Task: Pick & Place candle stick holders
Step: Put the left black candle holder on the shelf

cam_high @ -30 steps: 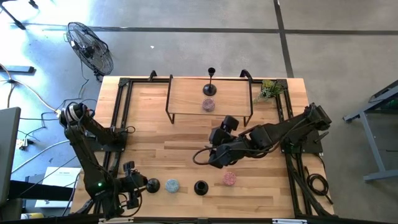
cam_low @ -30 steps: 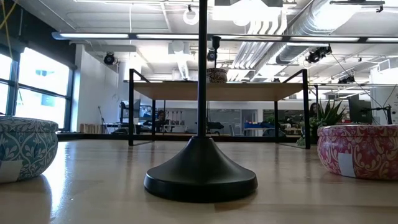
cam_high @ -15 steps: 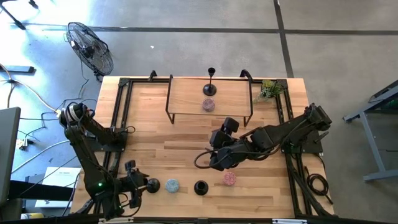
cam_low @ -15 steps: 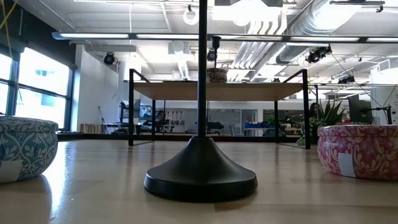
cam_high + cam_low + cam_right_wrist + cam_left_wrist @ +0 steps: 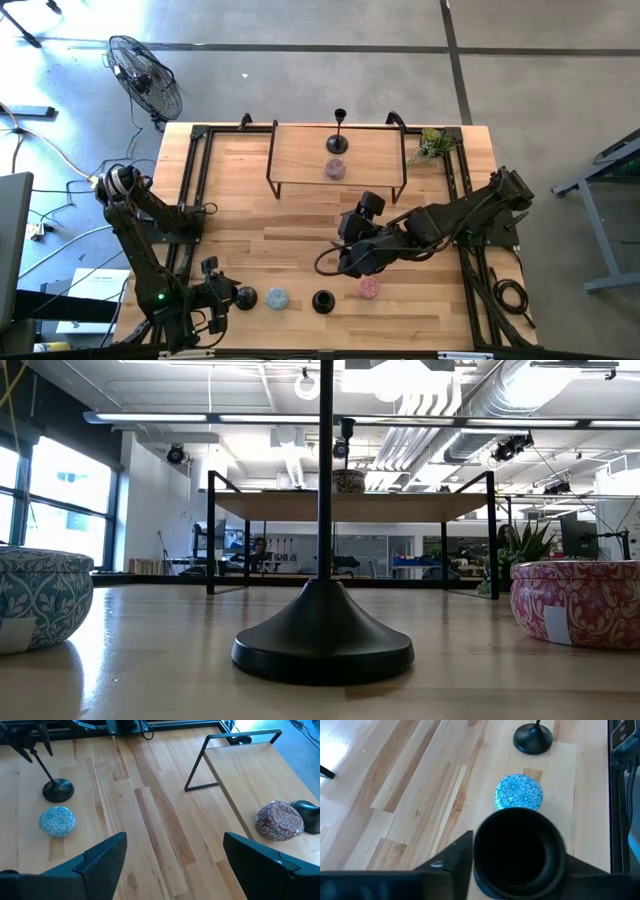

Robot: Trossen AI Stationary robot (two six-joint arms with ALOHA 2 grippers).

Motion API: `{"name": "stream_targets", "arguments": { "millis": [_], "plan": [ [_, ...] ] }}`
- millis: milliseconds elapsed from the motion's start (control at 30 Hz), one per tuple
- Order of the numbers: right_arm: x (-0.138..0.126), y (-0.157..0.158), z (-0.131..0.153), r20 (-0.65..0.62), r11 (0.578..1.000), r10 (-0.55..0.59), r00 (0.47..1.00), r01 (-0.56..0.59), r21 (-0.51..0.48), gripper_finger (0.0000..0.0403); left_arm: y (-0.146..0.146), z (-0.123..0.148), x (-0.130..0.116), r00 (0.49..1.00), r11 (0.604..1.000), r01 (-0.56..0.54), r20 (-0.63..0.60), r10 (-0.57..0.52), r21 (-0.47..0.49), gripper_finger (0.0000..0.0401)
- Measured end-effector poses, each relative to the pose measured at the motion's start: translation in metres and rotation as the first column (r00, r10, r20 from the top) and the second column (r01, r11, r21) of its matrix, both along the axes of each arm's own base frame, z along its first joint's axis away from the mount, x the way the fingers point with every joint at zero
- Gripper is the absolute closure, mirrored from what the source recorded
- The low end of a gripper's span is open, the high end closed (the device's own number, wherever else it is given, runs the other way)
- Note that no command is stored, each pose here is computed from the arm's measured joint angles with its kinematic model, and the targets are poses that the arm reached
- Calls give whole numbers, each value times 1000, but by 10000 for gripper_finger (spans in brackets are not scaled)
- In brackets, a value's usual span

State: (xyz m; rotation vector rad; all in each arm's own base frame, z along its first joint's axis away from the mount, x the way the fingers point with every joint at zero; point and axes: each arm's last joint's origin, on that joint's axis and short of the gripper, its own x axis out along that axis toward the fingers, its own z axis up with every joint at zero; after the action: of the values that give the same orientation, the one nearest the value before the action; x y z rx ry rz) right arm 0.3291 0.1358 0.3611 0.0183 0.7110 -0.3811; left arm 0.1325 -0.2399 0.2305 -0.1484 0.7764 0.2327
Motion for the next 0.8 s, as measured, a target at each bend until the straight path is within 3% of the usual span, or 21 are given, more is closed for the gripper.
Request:
{"name": "stream_targets", "arguments": {
  "millis": [133, 567, 800],
  "plan": [
    [-1, 2, 0, 3, 1000, 3, 1000, -3, -3, 75, 0, 0, 0, 1000, 1000, 7, -2, -7, 7, 315],
    [0, 2, 0, 7, 1000, 3, 1000, -3, -1, 75, -3, 9, 2, 999, 999, 34, 15, -34, 19, 316],
    [1, 8, 2, 29, 999, 47, 998, -47, -1, 75, 1, 51, 3, 995, 987, 16, 95, -31, 162, 316]
  ]
}}
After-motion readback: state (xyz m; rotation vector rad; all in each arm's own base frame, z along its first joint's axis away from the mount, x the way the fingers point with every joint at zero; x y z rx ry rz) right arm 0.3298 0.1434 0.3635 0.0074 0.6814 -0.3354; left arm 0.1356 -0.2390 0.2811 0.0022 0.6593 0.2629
